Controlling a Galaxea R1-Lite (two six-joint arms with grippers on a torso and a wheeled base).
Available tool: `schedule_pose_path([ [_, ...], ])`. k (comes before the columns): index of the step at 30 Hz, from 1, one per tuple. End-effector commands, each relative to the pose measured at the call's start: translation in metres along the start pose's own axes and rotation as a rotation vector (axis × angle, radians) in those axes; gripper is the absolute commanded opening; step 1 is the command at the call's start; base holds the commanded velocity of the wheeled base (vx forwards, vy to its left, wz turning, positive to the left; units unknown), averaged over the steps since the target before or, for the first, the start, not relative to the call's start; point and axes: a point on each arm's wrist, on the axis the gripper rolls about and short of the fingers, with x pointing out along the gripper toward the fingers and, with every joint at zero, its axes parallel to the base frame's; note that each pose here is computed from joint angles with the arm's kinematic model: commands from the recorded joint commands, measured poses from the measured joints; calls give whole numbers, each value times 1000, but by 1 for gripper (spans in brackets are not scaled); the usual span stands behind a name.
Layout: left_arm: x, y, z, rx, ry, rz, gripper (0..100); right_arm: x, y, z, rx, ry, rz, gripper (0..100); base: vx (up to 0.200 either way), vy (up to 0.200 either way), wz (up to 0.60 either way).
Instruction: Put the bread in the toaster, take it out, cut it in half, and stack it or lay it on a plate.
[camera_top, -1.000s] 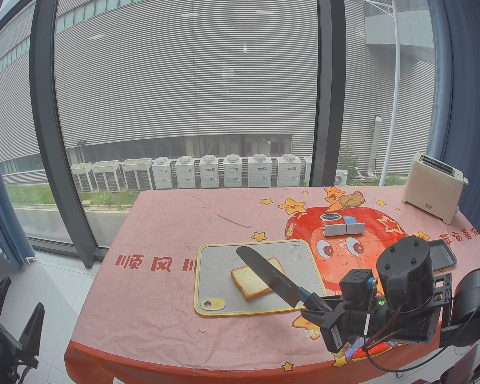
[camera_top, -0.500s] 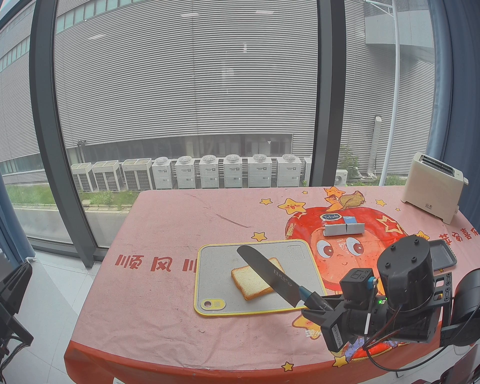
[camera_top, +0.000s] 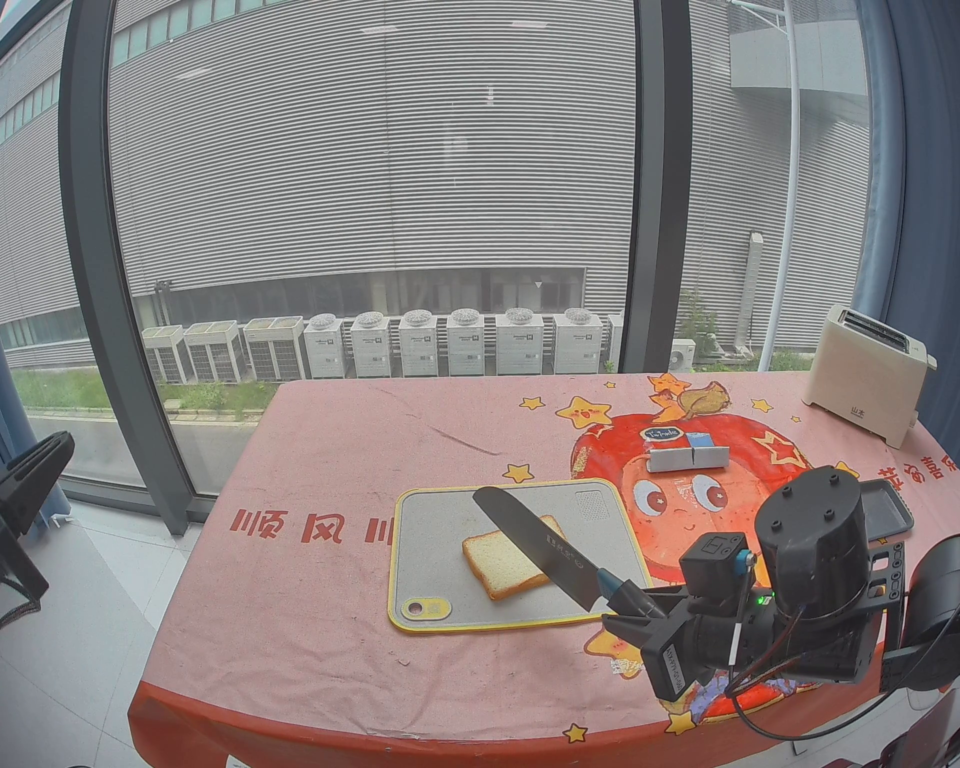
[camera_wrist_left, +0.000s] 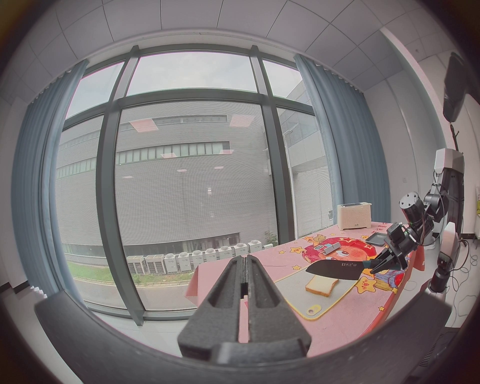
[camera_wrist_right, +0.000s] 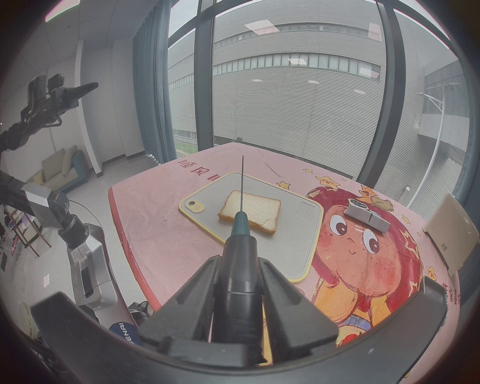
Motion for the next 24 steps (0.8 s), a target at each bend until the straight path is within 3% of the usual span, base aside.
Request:
schedule_pose_path([
  [1, 23, 7, 4, -16, 53, -23, 0, 0, 0, 1, -1, -4, 1, 0, 0, 0, 0],
  [7, 44, 12, -2, -17, 97, -37, 0, 2, 2, 0, -5, 5, 5, 0, 0, 0, 0],
  [13, 74, 16, -2, 35, 80, -73, 0, 2, 1, 1, -4, 2, 3, 0, 0, 0, 0],
  [24, 120, 5, 7, 35, 89, -185, 0, 3, 1, 1, -4, 4, 2, 0, 0, 0, 0],
])
